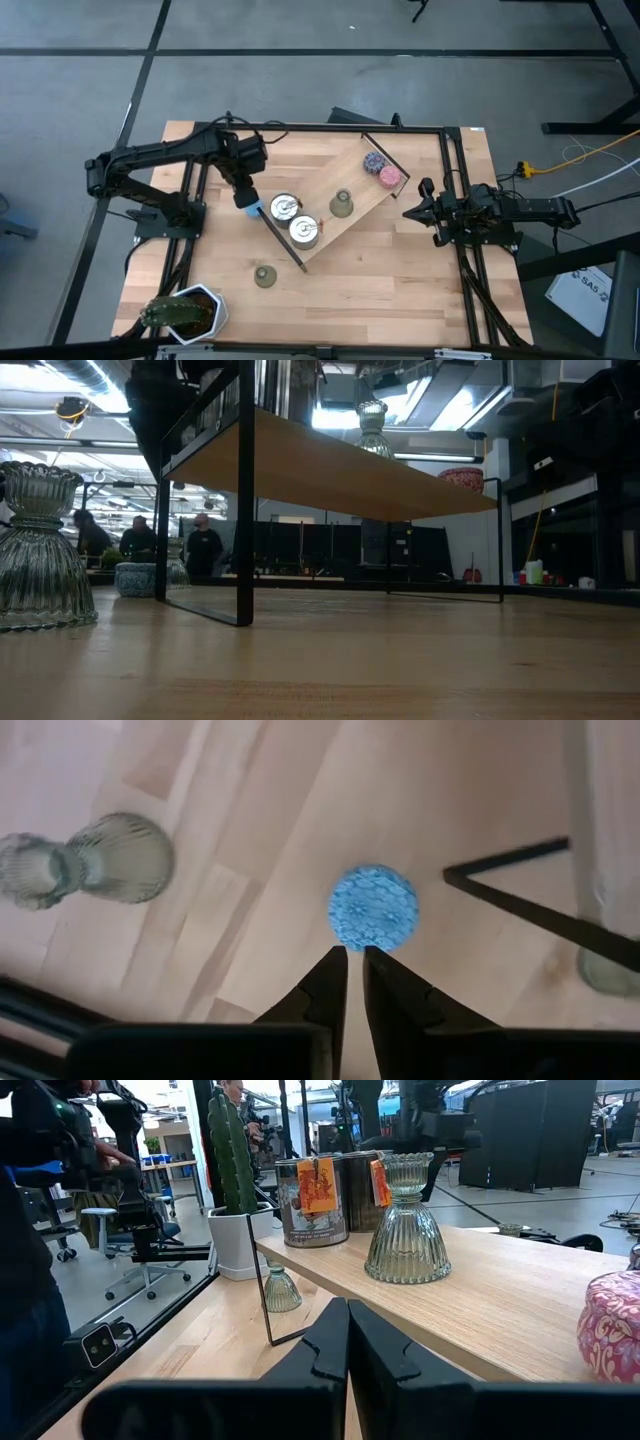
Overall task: Pick & Place candle stick holders
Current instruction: Put the blue patterned scented candle on the shelf
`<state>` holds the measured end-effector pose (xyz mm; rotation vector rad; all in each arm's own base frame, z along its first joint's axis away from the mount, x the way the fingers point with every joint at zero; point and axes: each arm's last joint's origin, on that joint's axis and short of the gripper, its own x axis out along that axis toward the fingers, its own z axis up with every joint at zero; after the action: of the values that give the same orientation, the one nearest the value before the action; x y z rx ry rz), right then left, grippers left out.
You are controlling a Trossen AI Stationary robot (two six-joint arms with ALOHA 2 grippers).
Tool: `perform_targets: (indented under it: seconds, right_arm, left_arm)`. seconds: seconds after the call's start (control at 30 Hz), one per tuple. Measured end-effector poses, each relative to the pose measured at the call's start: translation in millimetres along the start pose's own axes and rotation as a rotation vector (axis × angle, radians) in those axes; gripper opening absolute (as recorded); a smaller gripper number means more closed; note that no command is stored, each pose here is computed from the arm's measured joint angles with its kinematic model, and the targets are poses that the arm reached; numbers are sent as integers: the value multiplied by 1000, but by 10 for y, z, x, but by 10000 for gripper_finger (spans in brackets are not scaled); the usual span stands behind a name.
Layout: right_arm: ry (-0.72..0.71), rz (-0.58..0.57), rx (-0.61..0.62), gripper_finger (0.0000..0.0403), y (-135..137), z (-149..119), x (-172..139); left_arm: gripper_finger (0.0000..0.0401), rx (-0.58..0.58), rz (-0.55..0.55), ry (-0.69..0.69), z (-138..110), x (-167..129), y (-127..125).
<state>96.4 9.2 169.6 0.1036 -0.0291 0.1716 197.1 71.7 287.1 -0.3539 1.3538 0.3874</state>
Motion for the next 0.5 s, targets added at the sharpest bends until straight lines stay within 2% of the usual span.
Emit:
perform_targets:
  seconds: [0.5]
  right_arm:
    - [0,0,0,10,0,0,0]
  left_arm:
    - [20,-235,41,-53,13,-51,432]
